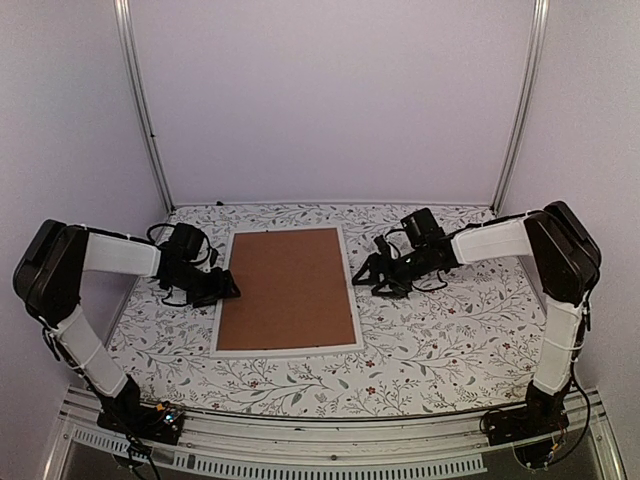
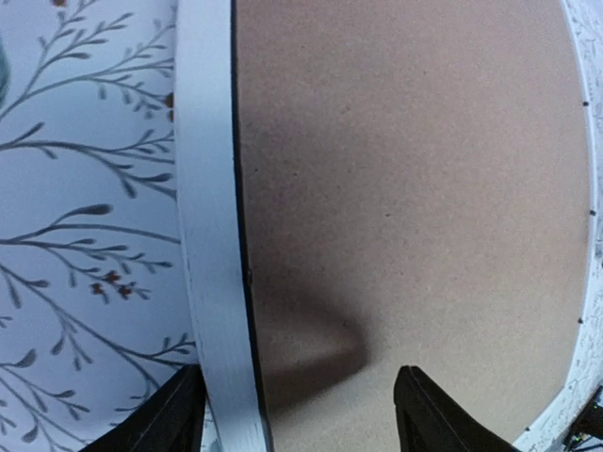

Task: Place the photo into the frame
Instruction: Place the photo frame at the center of the board.

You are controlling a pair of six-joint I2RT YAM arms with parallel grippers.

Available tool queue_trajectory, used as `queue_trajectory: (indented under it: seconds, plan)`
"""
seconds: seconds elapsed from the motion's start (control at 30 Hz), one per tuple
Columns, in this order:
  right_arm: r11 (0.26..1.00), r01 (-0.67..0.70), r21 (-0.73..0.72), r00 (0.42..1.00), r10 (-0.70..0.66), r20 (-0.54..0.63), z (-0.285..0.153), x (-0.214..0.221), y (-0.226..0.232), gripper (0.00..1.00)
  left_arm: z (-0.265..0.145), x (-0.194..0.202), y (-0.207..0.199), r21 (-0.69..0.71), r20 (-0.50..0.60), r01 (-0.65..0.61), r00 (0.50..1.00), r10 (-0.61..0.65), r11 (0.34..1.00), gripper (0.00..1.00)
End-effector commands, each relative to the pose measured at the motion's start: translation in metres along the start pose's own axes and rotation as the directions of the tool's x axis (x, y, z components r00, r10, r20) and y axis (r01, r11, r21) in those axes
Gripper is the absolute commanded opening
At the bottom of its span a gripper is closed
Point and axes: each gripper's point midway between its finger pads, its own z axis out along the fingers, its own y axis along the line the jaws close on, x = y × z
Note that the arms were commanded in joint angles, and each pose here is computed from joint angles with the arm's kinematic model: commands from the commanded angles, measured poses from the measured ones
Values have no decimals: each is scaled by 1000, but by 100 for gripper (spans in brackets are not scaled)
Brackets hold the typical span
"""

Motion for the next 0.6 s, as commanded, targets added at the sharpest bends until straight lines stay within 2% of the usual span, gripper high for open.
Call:
queue_trajectory:
  seconds: [0.0,0.23,0.4,0.57]
  plan:
    - [990,21,137,1000,-22,3,29,7,-18,82,21,26,-28,53,-80,-27,996,32,998,71]
    - [963,35,269,999,-33,-11,30,29,-40,80,41,42,-78,102,-123,-97,986,109,990,70]
    - [948,5,318,1000,-13,22,-1,52,-46,79,45,62,-119,144,-140,-152,975,172,978,70]
    - [943,-31,332,999,16,45,-34,79,-45,78,41,83,-144,163,-153,-176,967,201,971,71]
